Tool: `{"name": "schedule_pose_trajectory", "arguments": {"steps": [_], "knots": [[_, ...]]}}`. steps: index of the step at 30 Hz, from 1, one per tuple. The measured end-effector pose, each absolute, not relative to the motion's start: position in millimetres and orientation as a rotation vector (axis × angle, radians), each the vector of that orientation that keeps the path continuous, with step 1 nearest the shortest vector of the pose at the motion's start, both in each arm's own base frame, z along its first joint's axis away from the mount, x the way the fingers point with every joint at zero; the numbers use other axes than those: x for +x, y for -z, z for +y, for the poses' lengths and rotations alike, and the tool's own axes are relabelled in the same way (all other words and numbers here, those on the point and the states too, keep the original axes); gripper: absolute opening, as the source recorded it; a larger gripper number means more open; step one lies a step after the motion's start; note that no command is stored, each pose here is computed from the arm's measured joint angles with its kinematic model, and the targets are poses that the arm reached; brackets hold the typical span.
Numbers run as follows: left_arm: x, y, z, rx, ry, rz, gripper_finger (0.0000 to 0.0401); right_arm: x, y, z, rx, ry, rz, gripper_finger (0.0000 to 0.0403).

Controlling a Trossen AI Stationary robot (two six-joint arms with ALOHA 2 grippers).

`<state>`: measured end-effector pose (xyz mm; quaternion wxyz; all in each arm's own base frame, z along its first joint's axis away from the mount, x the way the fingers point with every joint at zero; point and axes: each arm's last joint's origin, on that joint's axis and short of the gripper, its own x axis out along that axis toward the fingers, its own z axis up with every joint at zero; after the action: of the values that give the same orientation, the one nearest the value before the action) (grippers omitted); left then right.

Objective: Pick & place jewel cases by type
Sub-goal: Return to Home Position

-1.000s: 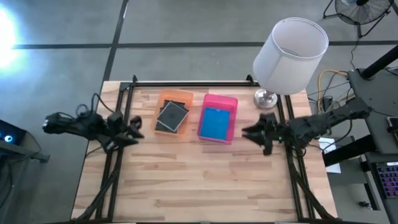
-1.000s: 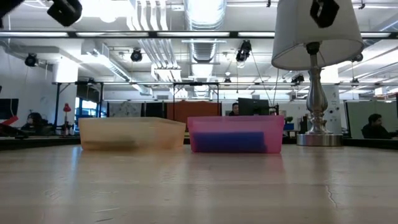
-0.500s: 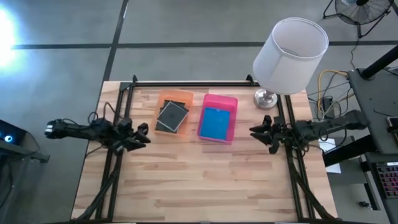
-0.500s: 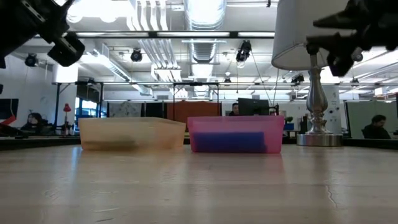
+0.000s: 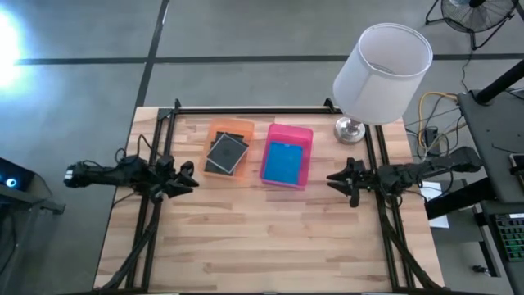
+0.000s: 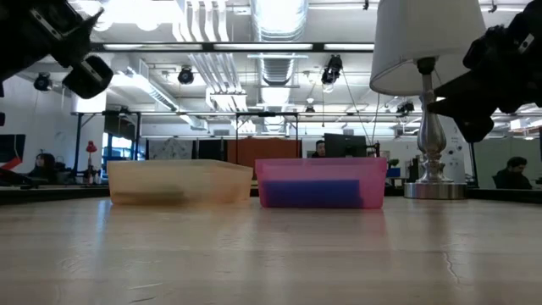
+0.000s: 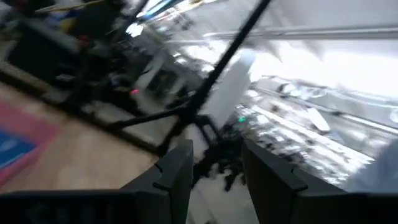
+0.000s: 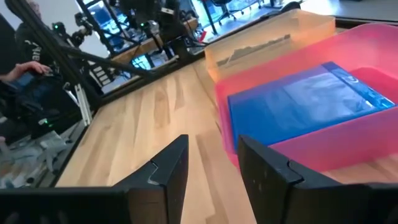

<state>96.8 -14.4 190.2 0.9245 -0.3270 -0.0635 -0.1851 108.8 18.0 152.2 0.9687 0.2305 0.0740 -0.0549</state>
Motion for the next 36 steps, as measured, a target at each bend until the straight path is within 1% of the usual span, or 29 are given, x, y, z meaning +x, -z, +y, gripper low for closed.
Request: {"name": "schedule_pose_trajectory", "arguments": {"steps": [4, 10, 13, 15, 19, 20, 21, 22, 24, 25, 26, 28, 33, 36], "knots": [[94.5, -184.9, -7.5, -0.669, 0.291, -0.114, 0.0122, 109.3, -151.0, 18.1, 0.462, 0.116, 0.161, 0.0135], [95.1, -185.3, 0.9, -0.646, 0.129, -0.175, 0.0122, 109.5, -150.8, 18.2, 0.461, 0.115, 0.164, 0.0134], [95.2, -185.0, 2.1, -0.654, 0.087, -0.188, 0.0122, 109.6, -150.7, 18.2, 0.461, 0.115, 0.165, 0.0131], [95.8, -181.8, 2.0, -0.729, 0.084, -0.153, 0.0122, 109.6, -150.7, 18.2, 0.461, 0.115, 0.165, 0.0129], [95.8, -182.4, 2.1, -0.863, 0.096, -0.156, 0.0122, 109.6, -150.6, 18.2, 0.461, 0.115, 0.166, 0.0128], [96.0, -180.9, 2.0, -0.868, 0.094, -0.139, 0.0122, 109.6, -150.6, 18.3, 0.461, 0.115, 0.165, 0.0128], [96.5, -176.5, 0.9, -0.801, 0.107, -0.082, 0.0122, 109.6, -150.6, 18.2, 0.461, 0.115, 0.165, 0.0129], [96.8, -172.5, -0.6, -0.676, 0.137, -0.032, 0.0122, 109.6, -150.6, 18.2, 0.461, 0.115, 0.165, 0.013], [96.5, -171.3, -2.8, -0.343, 0.199, -0.028, 0.0122, 109.6, -150.7, 18.3, 0.461, 0.115, 0.165, 0.0131], [96.5, -171.2, -3.4, -0.213, 0.212, -0.037, 0.0122, 109.6, -150.7, 18.2, 0.461, 0.115, 0.165, 0.0132], [96.5, -170.9, -3.6, -0.148, 0.213, -0.041, 0.0122, 109.6, -150.6, 18.3, 0.461, 0.115, 0.165, 0.0133], [96.7, -170.4, -2.5, -0.104, 0.173, -0.042, 0.0122, 109.6, -150.6, 18.3, 0.461, 0.115, 0.165, 0.0134], [97.1, -168.7, 4.2, -0.106, 0.014, -0.035, 0.0122, 109.6, -150.7, 18.3, 0.461, 0.115, 0.165, 0.0131], [96.9, -168.5, 7.7, -0.106, -0.032, -0.036, 0.0122, 109.6, -150.7, 18.3, 0.461, 0.115, 0.165, 0.0128]]}}
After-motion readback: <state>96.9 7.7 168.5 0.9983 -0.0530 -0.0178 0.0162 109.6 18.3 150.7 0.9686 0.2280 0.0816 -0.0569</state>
